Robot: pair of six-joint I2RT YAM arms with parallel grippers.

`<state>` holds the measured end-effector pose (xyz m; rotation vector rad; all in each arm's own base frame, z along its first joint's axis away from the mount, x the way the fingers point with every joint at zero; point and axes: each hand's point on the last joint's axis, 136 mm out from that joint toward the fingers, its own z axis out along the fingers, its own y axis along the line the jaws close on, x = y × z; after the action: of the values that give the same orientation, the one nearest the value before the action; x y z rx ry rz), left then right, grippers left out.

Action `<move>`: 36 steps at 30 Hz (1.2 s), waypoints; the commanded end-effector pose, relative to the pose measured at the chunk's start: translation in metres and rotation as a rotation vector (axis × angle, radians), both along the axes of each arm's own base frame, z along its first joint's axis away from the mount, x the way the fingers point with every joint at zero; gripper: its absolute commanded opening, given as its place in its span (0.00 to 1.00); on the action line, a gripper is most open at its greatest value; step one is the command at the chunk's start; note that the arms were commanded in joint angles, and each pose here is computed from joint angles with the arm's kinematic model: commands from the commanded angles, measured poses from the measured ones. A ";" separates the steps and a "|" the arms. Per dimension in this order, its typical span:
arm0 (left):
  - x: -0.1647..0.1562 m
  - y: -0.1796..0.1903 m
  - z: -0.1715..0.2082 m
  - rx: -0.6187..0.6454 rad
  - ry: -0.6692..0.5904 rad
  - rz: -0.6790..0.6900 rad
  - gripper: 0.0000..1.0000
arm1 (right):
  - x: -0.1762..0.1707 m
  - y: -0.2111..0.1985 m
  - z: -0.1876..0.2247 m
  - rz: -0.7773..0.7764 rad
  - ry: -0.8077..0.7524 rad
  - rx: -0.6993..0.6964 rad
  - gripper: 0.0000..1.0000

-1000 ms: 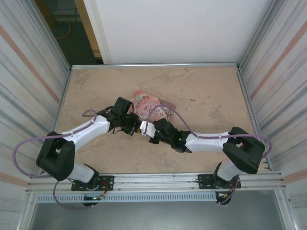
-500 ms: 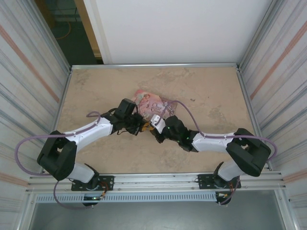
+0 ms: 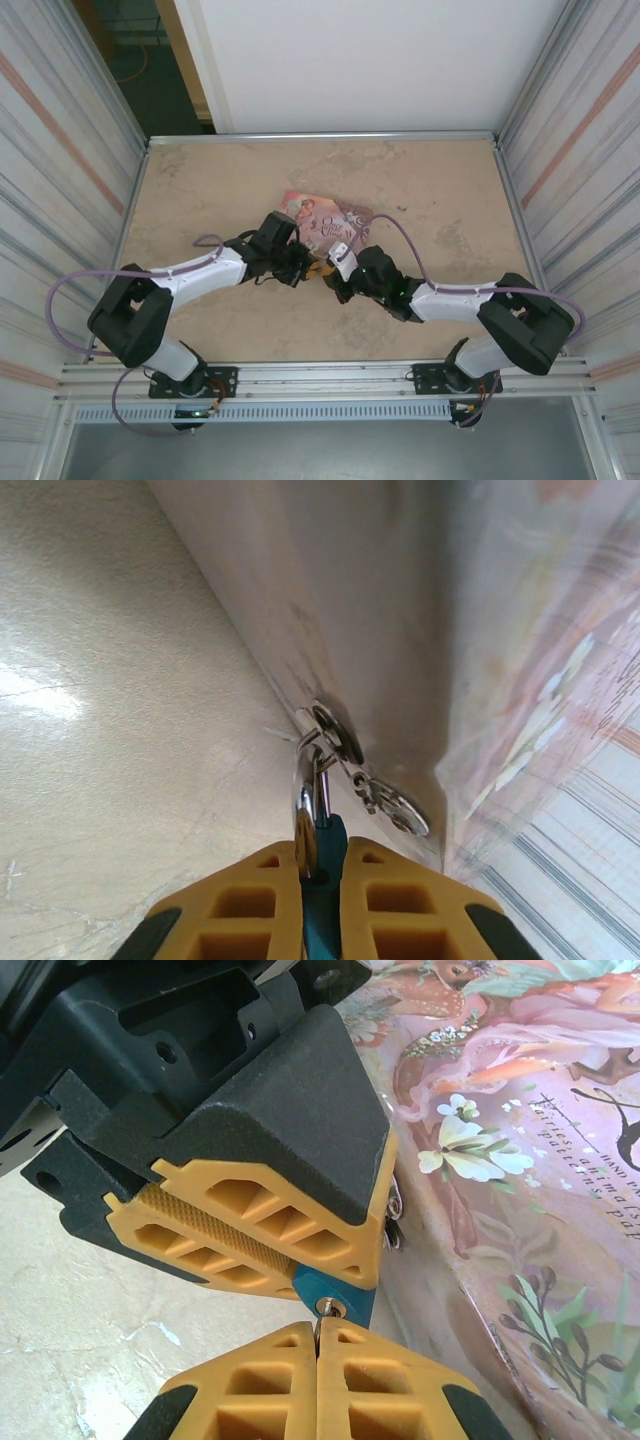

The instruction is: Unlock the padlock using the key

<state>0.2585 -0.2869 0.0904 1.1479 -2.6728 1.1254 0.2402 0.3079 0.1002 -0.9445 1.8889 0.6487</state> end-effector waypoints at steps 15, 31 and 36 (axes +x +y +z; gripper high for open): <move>-0.011 -0.001 0.002 0.022 0.002 -0.082 0.14 | 0.014 -0.024 -0.004 -0.137 0.011 0.009 0.00; 0.000 0.029 0.023 0.101 -0.136 -0.067 0.56 | 0.004 -0.033 -0.003 -0.154 0.044 0.034 0.00; 0.015 0.043 0.049 0.150 -0.270 -0.085 0.57 | 0.001 -0.038 0.002 -0.174 0.088 0.050 0.00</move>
<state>0.2630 -0.2561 0.1176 1.0124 -2.8868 1.1395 0.2392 0.2779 0.0970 -0.7886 1.9668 0.6269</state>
